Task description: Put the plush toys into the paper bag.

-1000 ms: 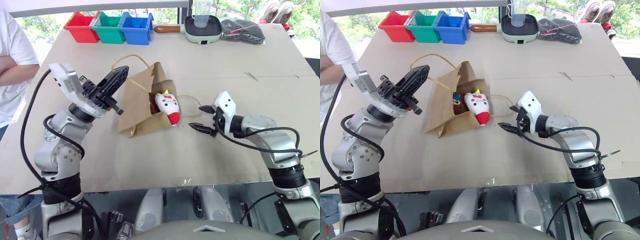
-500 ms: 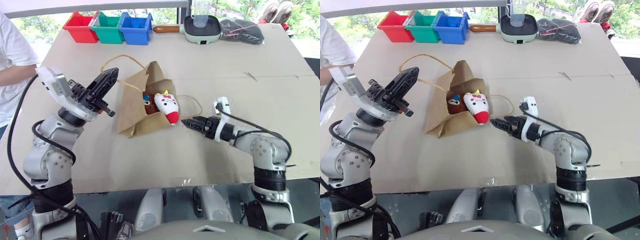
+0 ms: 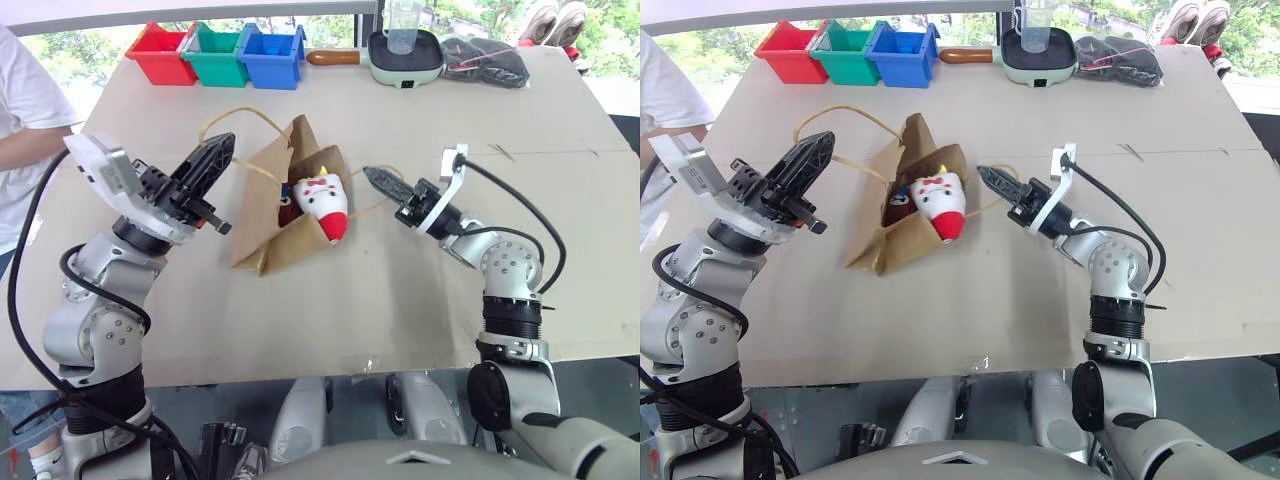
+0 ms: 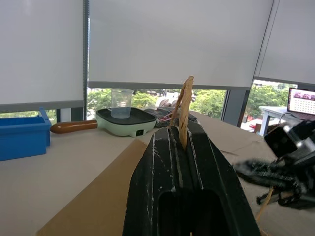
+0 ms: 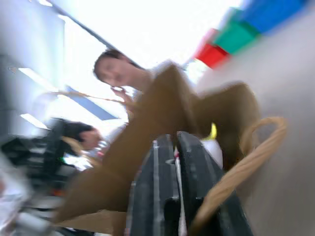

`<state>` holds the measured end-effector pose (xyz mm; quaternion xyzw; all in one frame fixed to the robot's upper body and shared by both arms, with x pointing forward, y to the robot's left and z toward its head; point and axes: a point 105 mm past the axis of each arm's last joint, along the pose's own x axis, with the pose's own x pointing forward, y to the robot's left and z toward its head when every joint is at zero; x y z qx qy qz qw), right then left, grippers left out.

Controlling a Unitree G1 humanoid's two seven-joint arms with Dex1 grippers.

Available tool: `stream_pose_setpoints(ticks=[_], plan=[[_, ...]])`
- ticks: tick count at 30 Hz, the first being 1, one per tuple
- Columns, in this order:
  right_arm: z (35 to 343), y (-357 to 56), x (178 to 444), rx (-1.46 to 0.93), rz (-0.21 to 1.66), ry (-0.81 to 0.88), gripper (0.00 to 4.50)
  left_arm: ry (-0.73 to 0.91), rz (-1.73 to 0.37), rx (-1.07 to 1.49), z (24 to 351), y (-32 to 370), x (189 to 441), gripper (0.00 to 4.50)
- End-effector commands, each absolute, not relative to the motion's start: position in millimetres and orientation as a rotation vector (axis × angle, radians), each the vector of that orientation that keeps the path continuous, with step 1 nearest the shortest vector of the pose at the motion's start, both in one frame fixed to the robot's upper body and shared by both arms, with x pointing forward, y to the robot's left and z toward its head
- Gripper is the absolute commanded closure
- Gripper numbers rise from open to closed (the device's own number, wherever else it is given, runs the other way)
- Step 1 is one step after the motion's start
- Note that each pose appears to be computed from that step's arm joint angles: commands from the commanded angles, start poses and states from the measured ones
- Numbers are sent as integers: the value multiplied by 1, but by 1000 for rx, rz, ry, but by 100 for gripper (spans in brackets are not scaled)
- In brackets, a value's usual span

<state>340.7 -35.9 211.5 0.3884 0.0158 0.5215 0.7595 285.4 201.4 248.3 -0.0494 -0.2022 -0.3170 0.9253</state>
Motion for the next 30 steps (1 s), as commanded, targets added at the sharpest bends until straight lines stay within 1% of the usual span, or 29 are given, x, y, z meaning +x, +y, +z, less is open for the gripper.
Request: stream_pose_setpoints(ticks=[1, 2, 3, 4, 6, 7, 10, 13, 15, 17, 18, 19, 21, 22, 25, 27, 28, 30], plan=[[311, -27, 306, 721, 1322, -238, 440, -502, -630, -84, 273, 206, 284, 450], [324, -25, 300, 706, 1336, -265, 440, -511, -624, -83, 277, 208, 286, 450], [331, -24, 298, 697, 1333, -267, 440, -519, -620, -89, 279, 210, 289, 450], [330, -23, 299, 675, 1320, -254, 440, -522, -618, -95, 280, 211, 292, 450], [307, -26, 312, 602, 1228, -168, 440, -454, -621, -87, 266, 209, 304, 450], [307, -29, 312, 577, 1202, -165, 440, -439, -625, -74, 263, 205, 309, 450], [320, -35, 308, 565, 1161, -195, 440, -430, -619, -85, 263, 198, 320, 450], [297, -41, 315, 436, 1084, -141, 440, -427, -625, -76, 260, 195, 325, 450], [282, -48, 319, 393, 1039, -98, 440, -406, -638, -63, 255, 192, 329, 450], [268, -56, 314, 276, 1035, -74, 387, -358, -756, -30, 246, 180, 321, 450], [268, -60, 308, 250, 1050, -73, 375, -339, -816, -31, 243, 177, 315, 450], [269, -63, 302, 236, 1065, -76, 326, -332, -846, -30, 243, 177, 311, 416], [270, -70, 293, 192, 1089, -59, 246, -326, -832, -36, 244, 185, 311, 351], [270, -73, 289, 166, 1098, -46, 192, -318, -825, -40, 243, 189, 311, 303], [266, -91, 272, 74, 1124, 10, 186, -295, -835, -62, 242, 199, 304, 143], [262, -99, 262, 18, 1139, 53, 186, -271, -848, -74, 240, 203, 298, 61], [261, -101, 259, 1, 1142, 68, 186, -260, -850, -76, 238, 204, 296, 10], [255, -107, 256, -33, 1131, 102, 186, -224, -863, -86, 232, 207, 291, 4]])
